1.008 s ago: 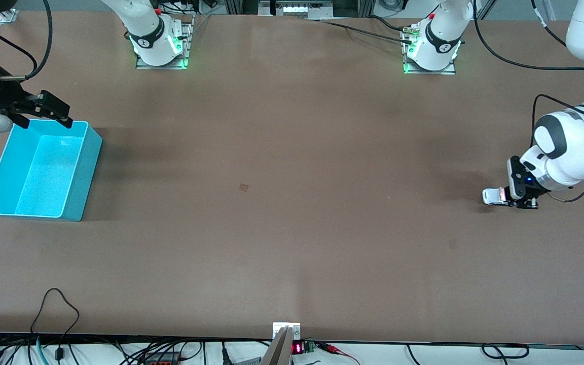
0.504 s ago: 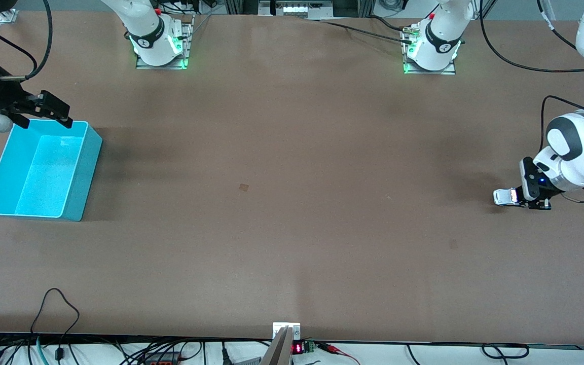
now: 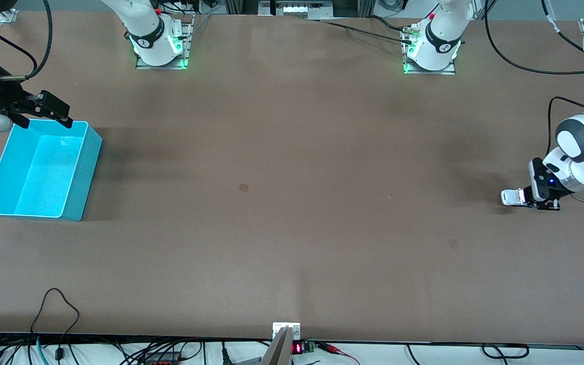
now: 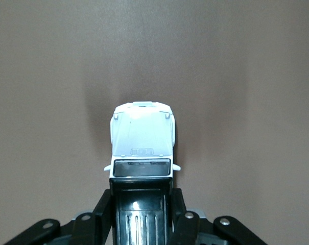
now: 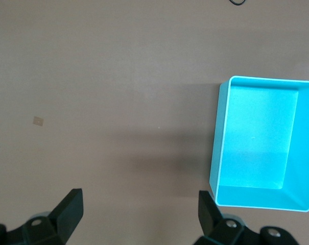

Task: Wind and store white jeep toy
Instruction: 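Pull the jeep backward along the table with the left gripper, then release the jeep and lift the left gripper away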

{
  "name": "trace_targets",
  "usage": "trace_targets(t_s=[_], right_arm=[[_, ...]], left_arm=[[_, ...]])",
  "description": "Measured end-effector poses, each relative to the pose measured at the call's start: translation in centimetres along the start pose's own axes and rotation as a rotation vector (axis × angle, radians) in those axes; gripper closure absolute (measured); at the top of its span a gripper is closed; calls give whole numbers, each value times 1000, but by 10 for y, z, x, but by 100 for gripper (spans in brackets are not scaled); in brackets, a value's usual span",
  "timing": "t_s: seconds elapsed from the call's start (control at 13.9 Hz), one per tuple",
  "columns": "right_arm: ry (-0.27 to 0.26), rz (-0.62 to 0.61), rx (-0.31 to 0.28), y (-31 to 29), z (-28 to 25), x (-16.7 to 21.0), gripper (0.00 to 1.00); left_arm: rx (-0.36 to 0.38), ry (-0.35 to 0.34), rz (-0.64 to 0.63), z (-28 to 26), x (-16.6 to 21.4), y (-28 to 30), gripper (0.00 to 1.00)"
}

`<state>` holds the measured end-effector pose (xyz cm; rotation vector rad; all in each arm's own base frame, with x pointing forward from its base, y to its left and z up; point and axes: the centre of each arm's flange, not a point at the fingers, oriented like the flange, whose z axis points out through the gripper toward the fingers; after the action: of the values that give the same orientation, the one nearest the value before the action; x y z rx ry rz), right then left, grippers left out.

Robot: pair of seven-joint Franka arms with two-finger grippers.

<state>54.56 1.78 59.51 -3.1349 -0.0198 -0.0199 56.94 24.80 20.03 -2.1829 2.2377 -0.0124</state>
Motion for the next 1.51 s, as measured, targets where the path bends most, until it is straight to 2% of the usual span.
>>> trace_targets(t_s=[0.07,0.22,0.36,0.43,0.86,1.3,1.51], right_arm=[[0,0,0,0,0,0,0],[0,0,0,0,0,0,0],[0,0,0,0,0,0,0],[0,0,0,0,0,0,0],[0,0,0,0,0,0,0],[-1,0,0,0,0,0,0],[-1,0,0,0,0,0,0]], left_arm=[[-14,7,2,10,0,2,45],[-49,27,6,43,3,7,26],[-69,38,11,42,2,0,6],[-91,49,13,37,2,-4,0],[-156,72,-2,-22,12,-37,0],[-222,50,-203,-105,55,-49,0],[-262,24,-318,-138,96,-64,0]])
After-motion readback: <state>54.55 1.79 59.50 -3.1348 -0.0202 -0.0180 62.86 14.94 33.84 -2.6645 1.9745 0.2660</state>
